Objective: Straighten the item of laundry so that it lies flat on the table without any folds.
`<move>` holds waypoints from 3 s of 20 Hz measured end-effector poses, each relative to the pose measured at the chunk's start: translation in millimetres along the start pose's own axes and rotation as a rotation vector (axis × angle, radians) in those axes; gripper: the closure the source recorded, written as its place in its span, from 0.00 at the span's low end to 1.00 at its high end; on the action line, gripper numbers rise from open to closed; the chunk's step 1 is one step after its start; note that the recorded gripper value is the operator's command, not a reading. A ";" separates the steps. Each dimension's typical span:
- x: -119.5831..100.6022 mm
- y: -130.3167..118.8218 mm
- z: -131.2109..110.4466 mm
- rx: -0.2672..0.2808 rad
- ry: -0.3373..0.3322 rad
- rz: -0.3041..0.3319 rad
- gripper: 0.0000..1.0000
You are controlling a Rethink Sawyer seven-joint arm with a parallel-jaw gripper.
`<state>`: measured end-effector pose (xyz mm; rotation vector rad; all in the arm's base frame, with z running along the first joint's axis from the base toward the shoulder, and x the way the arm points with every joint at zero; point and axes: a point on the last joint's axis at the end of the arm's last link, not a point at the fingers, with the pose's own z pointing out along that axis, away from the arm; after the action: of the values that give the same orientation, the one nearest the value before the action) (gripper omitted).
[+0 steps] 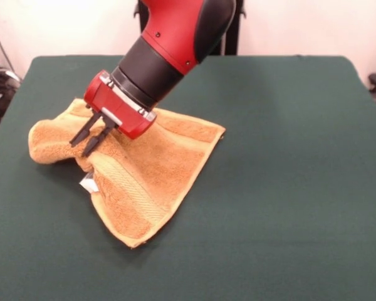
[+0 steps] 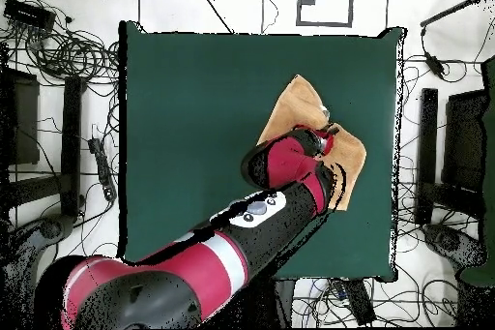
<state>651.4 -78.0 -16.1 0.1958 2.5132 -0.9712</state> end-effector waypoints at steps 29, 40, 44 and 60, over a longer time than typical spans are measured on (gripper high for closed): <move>-3.2 2.2 2.7 0.010 -0.075 -0.041 1.00; -7.3 4.0 1.2 0.005 -0.108 -0.045 1.00; -8.3 4.1 1.2 0.004 -0.114 -0.045 1.00; -19.5 -10.4 4.4 -0.001 -0.111 0.005 0.00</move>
<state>667.5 -88.2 -4.0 0.1436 2.4113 -0.9517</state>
